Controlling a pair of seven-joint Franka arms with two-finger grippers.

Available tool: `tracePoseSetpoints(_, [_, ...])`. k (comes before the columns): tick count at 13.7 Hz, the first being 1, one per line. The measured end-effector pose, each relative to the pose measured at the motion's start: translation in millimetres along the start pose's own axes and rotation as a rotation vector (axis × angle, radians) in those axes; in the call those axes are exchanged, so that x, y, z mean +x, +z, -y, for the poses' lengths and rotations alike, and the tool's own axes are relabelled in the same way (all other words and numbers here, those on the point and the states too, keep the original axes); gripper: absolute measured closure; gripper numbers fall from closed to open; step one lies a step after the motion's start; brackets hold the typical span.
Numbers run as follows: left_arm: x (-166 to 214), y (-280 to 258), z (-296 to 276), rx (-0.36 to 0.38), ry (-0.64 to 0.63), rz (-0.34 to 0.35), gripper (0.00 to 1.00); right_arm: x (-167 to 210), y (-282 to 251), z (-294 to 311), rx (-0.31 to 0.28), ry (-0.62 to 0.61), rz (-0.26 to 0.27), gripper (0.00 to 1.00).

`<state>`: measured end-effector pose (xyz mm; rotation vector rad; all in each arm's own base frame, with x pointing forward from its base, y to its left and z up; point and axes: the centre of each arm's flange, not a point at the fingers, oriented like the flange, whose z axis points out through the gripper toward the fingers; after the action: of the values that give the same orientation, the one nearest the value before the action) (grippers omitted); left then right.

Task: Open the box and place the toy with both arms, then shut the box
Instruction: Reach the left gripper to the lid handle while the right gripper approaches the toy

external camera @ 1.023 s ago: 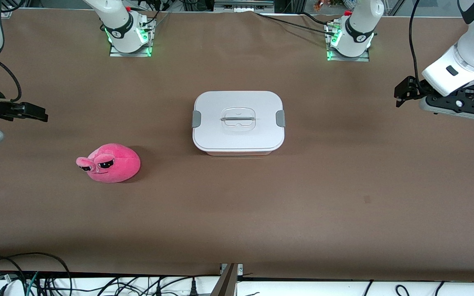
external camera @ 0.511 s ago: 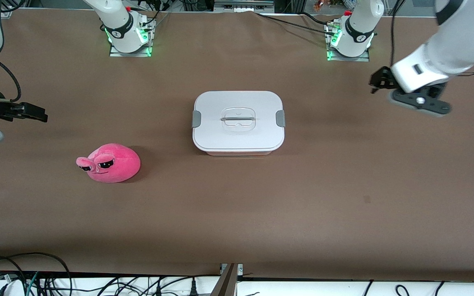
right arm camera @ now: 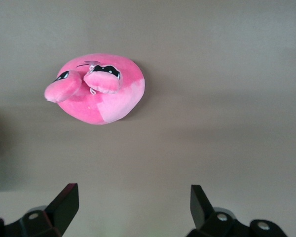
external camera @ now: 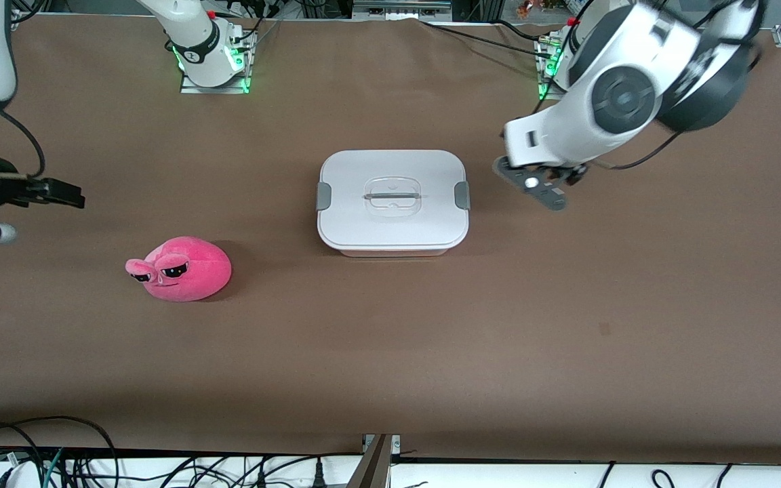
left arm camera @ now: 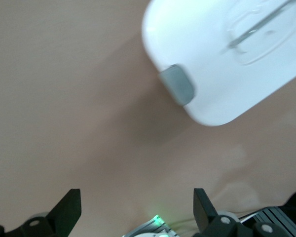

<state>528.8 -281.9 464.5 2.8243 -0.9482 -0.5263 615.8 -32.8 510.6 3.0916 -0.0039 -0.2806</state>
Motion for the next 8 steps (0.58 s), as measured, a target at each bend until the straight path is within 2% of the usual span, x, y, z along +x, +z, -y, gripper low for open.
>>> tracePoseSetpoints(2, [36, 24, -19, -0.044, 0.084, 0.008, 0.0, 18, 28, 6, -0.004, -0.009, 0.017, 0.0])
tracePoseSetpoints(5, [87, 60, -57, -0.07, 0.257, -0.087, 0.0, 39, 82, 17, -0.01, -0.027, 0.027, 0.0])
tracePoseSetpoints(8, [111, 83, -84, -0.075, 0.358, -0.15, 0.0, 39, 122, 27, -0.008, -0.045, 0.04, 0.0])
